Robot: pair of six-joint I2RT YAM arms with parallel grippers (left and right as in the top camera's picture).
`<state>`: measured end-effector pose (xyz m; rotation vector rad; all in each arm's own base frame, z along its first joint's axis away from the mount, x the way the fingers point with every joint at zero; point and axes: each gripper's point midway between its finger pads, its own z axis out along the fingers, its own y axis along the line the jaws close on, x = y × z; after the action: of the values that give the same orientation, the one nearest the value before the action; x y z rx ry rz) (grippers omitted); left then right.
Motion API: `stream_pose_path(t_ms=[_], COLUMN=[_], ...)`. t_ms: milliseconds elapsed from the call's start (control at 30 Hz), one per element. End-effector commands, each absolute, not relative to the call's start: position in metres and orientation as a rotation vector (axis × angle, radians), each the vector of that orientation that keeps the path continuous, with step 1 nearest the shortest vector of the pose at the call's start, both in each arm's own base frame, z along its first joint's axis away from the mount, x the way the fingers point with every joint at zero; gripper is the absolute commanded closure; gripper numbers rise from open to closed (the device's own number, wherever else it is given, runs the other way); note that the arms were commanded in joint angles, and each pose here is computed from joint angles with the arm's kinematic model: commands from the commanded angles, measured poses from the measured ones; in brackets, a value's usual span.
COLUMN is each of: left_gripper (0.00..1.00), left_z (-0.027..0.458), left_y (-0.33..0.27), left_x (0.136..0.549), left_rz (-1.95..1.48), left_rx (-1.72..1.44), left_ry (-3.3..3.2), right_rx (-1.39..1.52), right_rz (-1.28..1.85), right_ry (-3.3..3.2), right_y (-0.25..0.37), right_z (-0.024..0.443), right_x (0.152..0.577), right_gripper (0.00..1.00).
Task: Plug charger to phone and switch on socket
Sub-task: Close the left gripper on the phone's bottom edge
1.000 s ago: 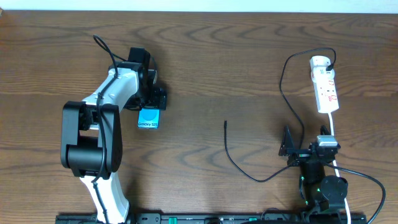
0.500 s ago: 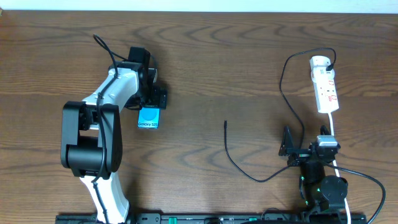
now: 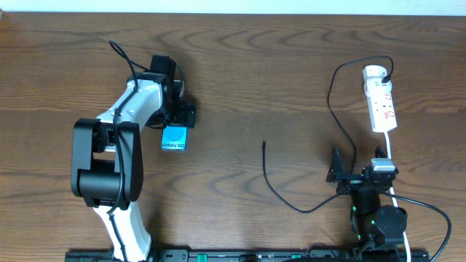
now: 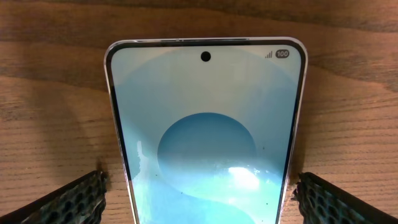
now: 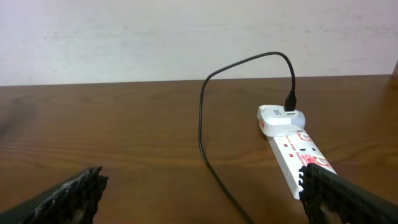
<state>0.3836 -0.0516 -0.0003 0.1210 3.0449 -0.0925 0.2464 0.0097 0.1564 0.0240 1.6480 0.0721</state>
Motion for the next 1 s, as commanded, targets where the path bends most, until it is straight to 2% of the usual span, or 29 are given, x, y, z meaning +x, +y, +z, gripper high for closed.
stream_pose_path(t_ms=[0,967], left_gripper=[0.02,0.02], left_z=[-0.0087,-0.0107], left_y=[-0.0524,-0.043], left_x=[0.3715,0.3701], left_rz=[-0.104,-0.022], left_rx=[0.144,0.117], left_ry=[3.085,3.09], right_rx=[0.022,0.022], right_rz=[0.06,0.06], right_ry=[1.651,1.651], right_y=[0.008,0.0079], right_z=[0.1553,0.1553], right_x=[0.2463,0.2463], right_gripper=[0.01,0.01])
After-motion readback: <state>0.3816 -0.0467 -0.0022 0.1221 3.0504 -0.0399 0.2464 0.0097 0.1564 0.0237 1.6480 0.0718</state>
